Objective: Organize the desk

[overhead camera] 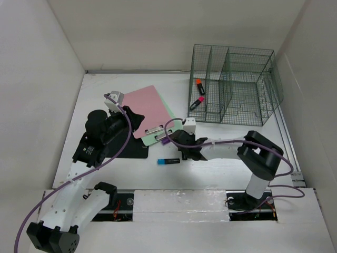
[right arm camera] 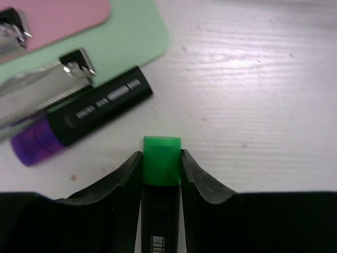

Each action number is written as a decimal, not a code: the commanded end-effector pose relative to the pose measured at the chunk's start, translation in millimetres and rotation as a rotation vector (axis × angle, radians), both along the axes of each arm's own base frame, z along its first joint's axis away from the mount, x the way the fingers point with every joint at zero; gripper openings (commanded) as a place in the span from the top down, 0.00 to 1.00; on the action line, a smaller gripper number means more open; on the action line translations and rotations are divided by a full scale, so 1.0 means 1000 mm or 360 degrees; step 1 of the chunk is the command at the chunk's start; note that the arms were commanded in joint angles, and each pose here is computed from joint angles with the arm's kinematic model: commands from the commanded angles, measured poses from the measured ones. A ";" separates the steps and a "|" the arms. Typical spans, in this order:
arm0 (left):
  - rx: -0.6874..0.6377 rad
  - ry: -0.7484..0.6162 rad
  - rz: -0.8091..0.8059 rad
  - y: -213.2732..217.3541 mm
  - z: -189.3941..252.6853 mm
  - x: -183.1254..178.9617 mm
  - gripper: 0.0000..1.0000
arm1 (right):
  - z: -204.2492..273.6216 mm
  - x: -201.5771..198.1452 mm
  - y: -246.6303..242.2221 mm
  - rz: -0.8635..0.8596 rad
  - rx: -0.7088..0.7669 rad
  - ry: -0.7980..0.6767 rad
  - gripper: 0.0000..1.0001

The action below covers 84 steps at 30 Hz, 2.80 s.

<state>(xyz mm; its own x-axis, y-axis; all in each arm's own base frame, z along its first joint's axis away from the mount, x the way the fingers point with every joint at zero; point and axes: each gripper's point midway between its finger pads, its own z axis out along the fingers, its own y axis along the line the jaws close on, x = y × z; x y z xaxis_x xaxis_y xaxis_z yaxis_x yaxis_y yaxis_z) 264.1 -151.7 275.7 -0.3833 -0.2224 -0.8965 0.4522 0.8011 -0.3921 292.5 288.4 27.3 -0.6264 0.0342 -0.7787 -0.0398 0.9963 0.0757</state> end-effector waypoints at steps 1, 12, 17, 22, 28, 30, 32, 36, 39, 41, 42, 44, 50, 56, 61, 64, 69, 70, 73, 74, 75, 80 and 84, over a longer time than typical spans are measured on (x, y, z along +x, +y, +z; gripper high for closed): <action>-0.0033 -0.0081 -0.0037 -0.005 0.016 0.001 0.76 | 0.008 -0.014 -0.021 -0.0048 -0.0037 0.0023 0.82; -0.0036 -0.0092 -0.0027 -0.003 0.017 0.000 0.76 | 0.187 0.123 -0.058 -0.0160 0.0093 -0.0645 0.86; -0.0035 -0.0093 -0.0030 -0.004 0.017 0.000 0.76 | 0.250 0.193 -0.078 -0.0144 0.0062 -0.0856 0.85; -0.0029 -0.0096 -0.0021 -0.003 0.018 0.000 0.75 | 0.304 0.242 -0.094 -0.0171 0.0087 -0.1050 0.79; -0.0023 -0.0102 -0.0008 -0.001 0.019 0.001 0.76 | 0.320 0.281 -0.101 -0.0168 0.0072 -0.1062 0.51; -0.0024 -0.0105 -0.0005 0.000 0.019 0.000 0.76 | 0.326 0.281 -0.102 -0.0177 0.0060 -0.1067 0.34; -0.0018 -0.0105 0.0009 0.001 0.019 0.001 0.76 | 0.332 0.270 -0.106 -0.0218 0.0058 -0.1087 0.22; -0.0018 -0.0092 -0.0008 -0.001 0.017 0.001 0.76 | 0.334 0.233 -0.095 -0.0098 0.0129 -0.1097 0.27; -0.0016 -0.0089 0.0009 0.000 0.017 0.003 0.76 | 0.298 0.184 -0.063 0.0159 0.0189 -0.1015 0.66; -0.0009 -0.0078 -0.0001 -0.001 0.015 0.003 0.76 | 0.274 0.148 -0.022 0.0485 0.0201 -0.0983 0.89; -0.0015 -0.0085 -0.0006 -0.001 0.016 0.002 0.76 | 0.259 0.132 -0.012 0.0582 0.0183 -0.0951 0.92; -0.0016 -0.0081 -0.0005 -0.002 0.016 0.003 0.76 | 0.217 0.084 0.013 0.0810 0.0175 -0.0822 0.96; -0.0019 -0.0078 0.0015 -0.001 0.017 0.006 0.72 | 0.124 -0.032 0.054 0.1454 0.0278 -0.0362 0.26; -0.0019 -0.0078 0.0174 0.015 0.021 0.010 0.68 | 0.070 -0.080 0.075 0.1690 0.0058 -0.0165 0.06; -0.0021 -0.0097 0.0176 0.016 0.022 0.007 0.67 | 0.053 -0.078 0.093 0.1764 -0.0021 -0.0100 0.06; -0.0016 -0.0102 0.0185 0.017 0.023 0.009 0.67 | 0.038 -0.080 0.096 0.1796 -0.0056 -0.0015 0.05; -0.0019 -0.0116 0.0157 0.015 0.025 0.006 0.67 | 0.011 -0.071 0.098 0.1716 -0.0219 0.0049 0.07; -0.0020 -0.0112 0.0160 0.015 0.026 0.007 0.67 | 0.009 -0.070 0.099 0.1708 -0.0224 0.0056 0.15; -0.0020 -0.0118 0.0157 0.015 0.025 0.005 0.67 | 0.001 -0.079 0.104 0.1740 -0.0197 0.0106 0.43; -0.0019 -0.0128 0.0181 0.018 0.027 0.006 0.67 | -0.004 -0.079 0.096 0.1693 -0.0219 0.0126 0.46; -0.0019 -0.0128 0.0181 0.018 0.027 0.006 0.67 | -0.004 -0.079 0.096 0.1693 -0.0219 0.0126 0.46; -0.0027 -0.0127 0.0168 0.016 0.027 0.005 0.68 | -0.007 -0.083 0.079 0.1621 -0.0247 0.0173 0.81; -0.0022 -0.0117 0.0158 0.015 0.026 0.005 0.68 | 0.041 -0.065 0.078 0.1426 -0.0173 -0.0024 0.87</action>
<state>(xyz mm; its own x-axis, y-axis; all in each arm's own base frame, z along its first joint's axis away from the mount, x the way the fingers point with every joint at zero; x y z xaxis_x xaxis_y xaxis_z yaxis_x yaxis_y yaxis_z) 270.1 -135.2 277.7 -0.3498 -0.2528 -0.9021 0.3673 0.8488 -0.3803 217.5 367.3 30.1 -0.3643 -0.6221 -0.6930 -0.8581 0.5135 -0.0098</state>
